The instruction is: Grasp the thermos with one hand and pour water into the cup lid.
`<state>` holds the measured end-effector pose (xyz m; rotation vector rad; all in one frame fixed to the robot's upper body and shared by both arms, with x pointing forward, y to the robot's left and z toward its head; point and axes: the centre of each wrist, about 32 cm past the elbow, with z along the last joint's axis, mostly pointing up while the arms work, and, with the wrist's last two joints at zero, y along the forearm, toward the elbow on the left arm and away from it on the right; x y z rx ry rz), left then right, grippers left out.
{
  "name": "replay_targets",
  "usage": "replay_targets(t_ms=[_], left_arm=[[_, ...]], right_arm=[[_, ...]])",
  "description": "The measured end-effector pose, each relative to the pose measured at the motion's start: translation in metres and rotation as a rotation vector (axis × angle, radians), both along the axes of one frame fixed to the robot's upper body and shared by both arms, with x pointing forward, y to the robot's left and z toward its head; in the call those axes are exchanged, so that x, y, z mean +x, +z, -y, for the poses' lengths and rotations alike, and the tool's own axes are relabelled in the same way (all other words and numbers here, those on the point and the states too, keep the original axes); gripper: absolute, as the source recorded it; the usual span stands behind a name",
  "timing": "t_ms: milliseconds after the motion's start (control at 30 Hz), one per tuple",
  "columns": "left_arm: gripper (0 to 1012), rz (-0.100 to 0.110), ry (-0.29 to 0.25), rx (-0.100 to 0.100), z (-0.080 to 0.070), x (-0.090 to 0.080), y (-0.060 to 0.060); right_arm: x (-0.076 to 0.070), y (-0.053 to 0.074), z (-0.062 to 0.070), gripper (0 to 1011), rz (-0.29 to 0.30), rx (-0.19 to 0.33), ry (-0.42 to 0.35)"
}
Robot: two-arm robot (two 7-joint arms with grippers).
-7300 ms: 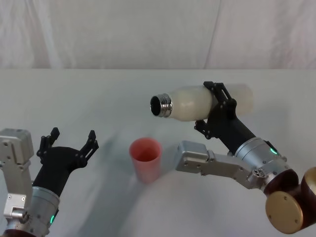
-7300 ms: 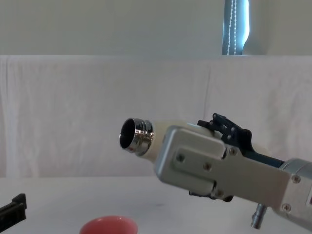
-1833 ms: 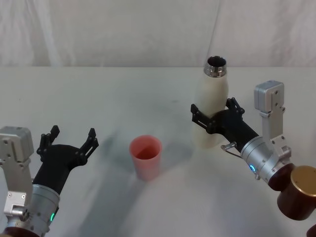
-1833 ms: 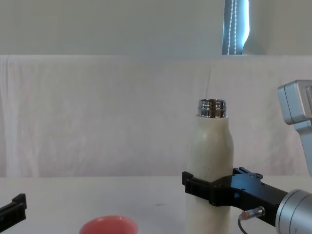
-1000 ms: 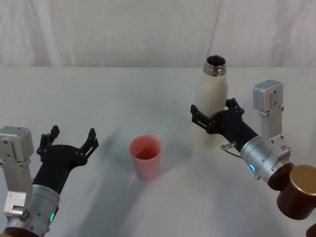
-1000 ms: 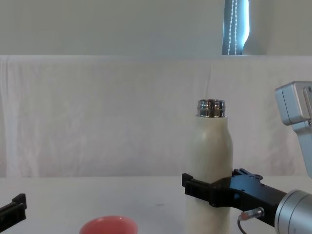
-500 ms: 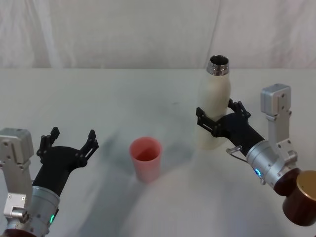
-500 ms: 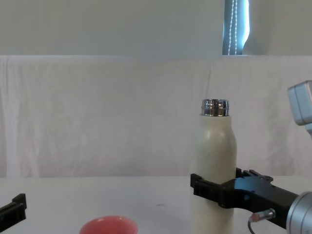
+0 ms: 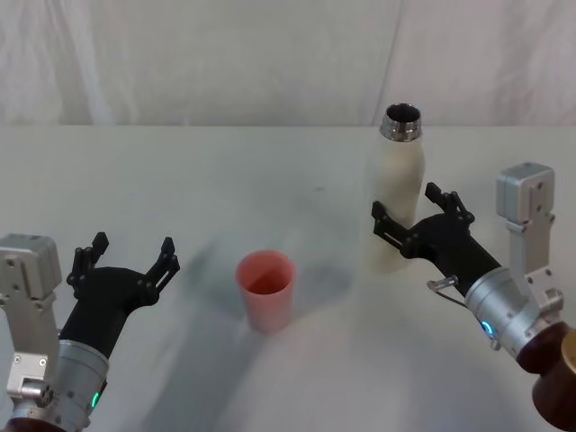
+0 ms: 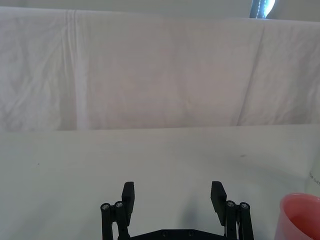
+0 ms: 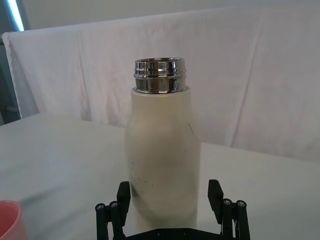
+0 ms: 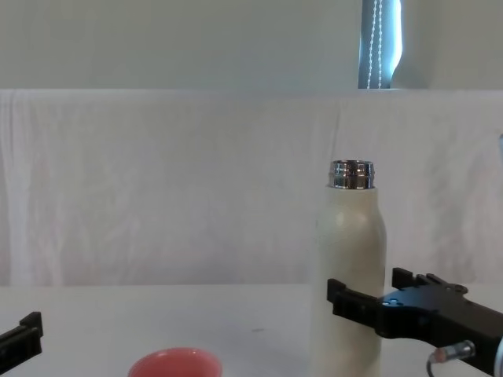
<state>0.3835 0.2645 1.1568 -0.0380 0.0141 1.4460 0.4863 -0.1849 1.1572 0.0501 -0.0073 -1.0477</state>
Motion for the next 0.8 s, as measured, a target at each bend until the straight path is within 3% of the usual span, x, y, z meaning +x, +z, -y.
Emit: replay_targets(t_ms=[567, 800], left_arm=[[1001, 0.0, 0.0, 0.0, 0.0, 0.0, 0.0], [1001, 0.0, 0.0, 0.0, 0.0, 0.0, 0.0]], right_arm=[[-0.027, -0.001, 0.012, 1000, 0.007, 0.015, -0.047], [-0.041, -0.001, 0.011, 1000, 0.042, -0.034, -0.09]])
